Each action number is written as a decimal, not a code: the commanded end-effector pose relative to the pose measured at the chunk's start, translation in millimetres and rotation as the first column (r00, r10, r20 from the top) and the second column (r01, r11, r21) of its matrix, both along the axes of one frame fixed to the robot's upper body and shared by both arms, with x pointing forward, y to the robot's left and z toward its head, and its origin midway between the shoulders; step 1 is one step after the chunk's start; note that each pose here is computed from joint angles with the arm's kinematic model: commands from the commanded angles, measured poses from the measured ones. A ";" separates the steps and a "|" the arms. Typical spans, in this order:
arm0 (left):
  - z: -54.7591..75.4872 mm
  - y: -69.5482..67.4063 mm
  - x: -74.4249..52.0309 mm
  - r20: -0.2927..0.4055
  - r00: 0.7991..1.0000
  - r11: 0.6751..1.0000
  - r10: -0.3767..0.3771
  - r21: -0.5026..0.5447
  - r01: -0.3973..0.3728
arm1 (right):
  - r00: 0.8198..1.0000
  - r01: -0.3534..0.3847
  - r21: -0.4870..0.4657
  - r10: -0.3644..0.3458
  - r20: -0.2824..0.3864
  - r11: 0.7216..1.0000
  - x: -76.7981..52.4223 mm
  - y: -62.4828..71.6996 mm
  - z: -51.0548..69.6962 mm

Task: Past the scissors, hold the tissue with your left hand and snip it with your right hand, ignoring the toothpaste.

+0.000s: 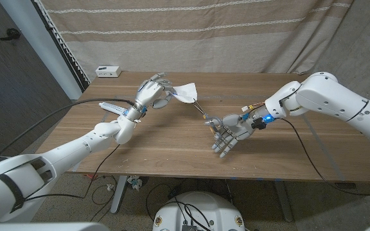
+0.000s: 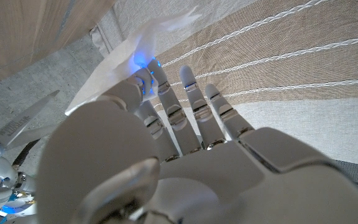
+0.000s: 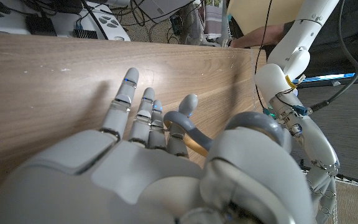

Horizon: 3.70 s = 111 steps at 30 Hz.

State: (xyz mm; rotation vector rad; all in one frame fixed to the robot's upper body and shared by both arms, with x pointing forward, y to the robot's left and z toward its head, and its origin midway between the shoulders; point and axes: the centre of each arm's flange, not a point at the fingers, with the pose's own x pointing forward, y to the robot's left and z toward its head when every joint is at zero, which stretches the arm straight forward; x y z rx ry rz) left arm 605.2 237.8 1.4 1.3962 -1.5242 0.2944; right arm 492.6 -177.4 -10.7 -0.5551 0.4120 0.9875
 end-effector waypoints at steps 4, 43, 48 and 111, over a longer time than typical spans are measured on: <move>-0.5 0.4 -0.8 -0.005 1.000 1.000 0.004 0.028 -0.003 | 1.000 0.013 -0.021 -0.013 0.016 1.000 -0.6 5.5 5.9; -3.1 5.5 -2.6 0.011 1.000 0.999 0.012 0.045 -0.012 | 0.999 0.046 -0.058 -0.047 0.000 0.997 1.3 10.9 1.6; -3.9 4.0 -2.4 0.006 1.000 0.999 0.010 0.048 -0.010 | 0.999 0.052 -0.052 -0.052 0.010 0.997 1.7 13.8 2.8; -11.9 1.8 -1.9 -0.031 0.999 1.000 -0.016 0.014 0.016 | 0.998 0.063 -0.062 -0.061 0.035 0.996 12.6 26.7 8.6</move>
